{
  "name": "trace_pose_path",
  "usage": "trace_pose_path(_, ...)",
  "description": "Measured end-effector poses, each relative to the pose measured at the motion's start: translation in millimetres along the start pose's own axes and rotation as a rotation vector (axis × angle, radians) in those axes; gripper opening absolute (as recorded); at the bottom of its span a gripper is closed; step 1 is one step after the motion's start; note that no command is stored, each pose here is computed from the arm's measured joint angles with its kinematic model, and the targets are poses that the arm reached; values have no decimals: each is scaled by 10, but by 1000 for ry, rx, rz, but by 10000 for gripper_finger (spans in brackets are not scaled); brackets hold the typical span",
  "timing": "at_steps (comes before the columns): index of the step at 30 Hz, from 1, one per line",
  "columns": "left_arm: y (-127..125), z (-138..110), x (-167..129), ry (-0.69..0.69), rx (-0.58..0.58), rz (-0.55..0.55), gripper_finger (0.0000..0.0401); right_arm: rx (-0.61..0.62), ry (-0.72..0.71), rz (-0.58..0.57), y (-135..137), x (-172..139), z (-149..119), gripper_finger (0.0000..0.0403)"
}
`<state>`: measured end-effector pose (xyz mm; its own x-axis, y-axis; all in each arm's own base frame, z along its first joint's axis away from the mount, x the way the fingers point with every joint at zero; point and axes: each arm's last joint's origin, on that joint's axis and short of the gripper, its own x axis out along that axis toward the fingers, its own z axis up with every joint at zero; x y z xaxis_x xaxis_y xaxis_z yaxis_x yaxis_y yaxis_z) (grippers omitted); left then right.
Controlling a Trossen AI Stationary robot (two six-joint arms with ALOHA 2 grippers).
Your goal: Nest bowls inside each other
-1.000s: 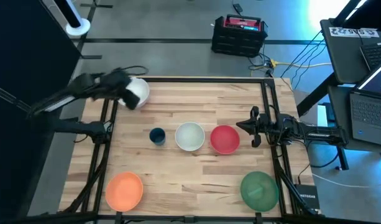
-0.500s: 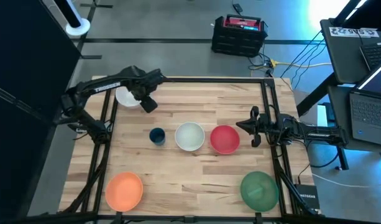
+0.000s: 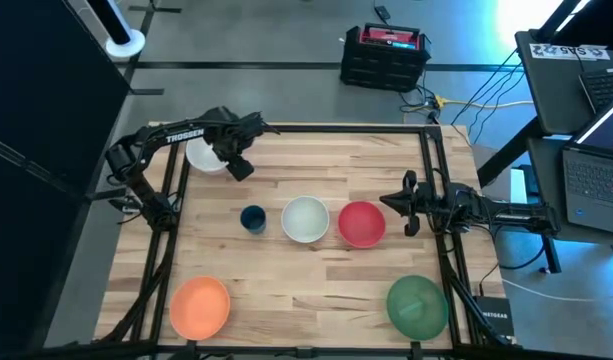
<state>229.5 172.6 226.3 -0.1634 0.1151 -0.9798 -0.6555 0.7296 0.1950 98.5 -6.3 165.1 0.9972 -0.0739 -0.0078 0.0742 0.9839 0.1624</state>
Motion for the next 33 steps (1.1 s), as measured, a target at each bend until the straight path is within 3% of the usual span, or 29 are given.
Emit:
trace_pose_path(15,16,-50,296,4,-9,-3,137,0,0,0,0,0,0,1)
trace_pose_path(19,36,-50,300,7,10,-6,105,0,0,0,0,0,0,1)
trace_pose_path(24,71,-47,306,11,22,-38,18,-1,0,0,0,0,0,1)
trace_pose_path(27,79,-48,303,11,18,-42,9,1,0,0,0,0,0,1)
trace_pose_path(33,20,-90,193,26,25,-73,7,153,4,16,5,0,-1,1)
